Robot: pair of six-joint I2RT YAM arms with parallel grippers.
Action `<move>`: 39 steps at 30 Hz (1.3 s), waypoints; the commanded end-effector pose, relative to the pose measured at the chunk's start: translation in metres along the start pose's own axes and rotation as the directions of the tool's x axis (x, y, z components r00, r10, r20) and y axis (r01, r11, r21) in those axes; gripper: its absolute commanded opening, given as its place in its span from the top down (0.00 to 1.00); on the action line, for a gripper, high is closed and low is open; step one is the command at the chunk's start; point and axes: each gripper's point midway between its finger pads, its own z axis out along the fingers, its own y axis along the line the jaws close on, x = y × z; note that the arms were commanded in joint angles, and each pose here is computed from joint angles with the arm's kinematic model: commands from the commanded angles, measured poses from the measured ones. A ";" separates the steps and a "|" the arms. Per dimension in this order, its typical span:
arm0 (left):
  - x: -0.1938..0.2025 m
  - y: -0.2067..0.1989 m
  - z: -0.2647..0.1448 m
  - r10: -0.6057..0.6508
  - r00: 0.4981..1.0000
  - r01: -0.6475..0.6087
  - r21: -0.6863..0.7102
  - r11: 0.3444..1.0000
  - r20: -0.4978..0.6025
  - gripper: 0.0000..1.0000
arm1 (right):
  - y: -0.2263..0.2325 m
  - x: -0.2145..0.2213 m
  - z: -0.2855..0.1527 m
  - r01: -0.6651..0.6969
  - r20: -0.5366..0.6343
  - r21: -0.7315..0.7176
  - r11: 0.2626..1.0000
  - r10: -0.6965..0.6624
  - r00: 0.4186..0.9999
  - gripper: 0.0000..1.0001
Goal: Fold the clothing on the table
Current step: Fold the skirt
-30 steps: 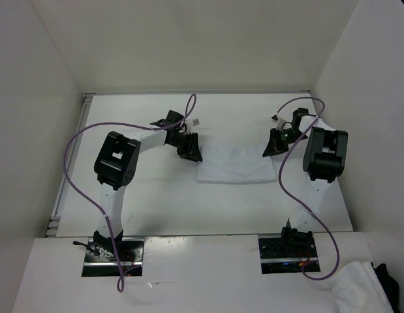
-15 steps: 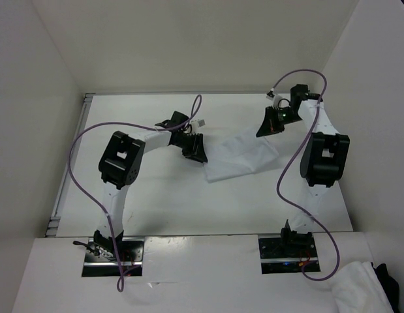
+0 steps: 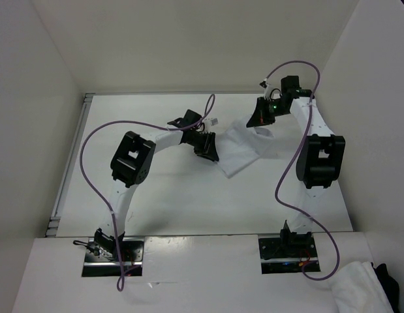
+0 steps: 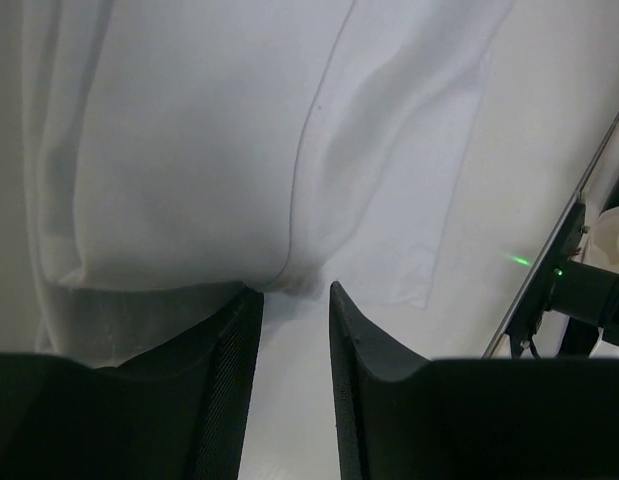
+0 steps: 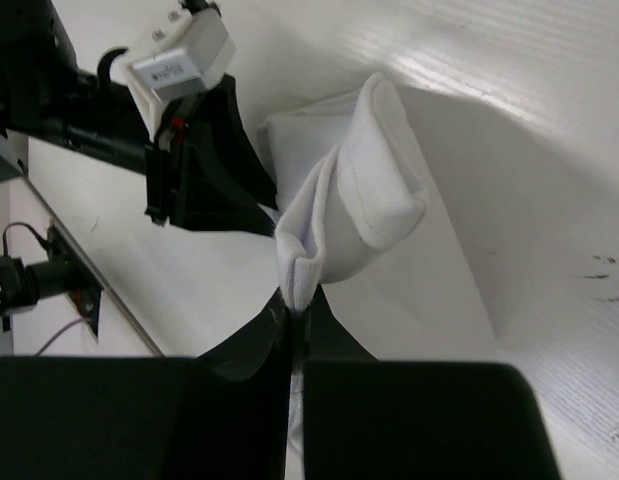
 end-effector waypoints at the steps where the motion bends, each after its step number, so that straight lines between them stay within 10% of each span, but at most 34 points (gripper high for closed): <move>1: -0.002 -0.008 0.013 0.015 1.000 -0.015 0.020 1.000 -0.014 0.59 | 0.027 -0.037 0.007 0.052 0.106 0.006 0.999 -0.052 0.993 1.00; 30: -0.016 -0.023 0.023 0.020 1.000 -0.020 0.063 0.998 0.014 0.59 | 0.031 0.039 0.100 -0.064 0.016 0.081 0.995 0.063 0.998 1.00; 39: -0.018 -0.026 0.017 0.020 0.999 -0.021 0.045 0.999 0.033 0.58 | 0.049 0.034 0.096 -0.039 0.027 0.022 0.999 0.039 0.999 0.59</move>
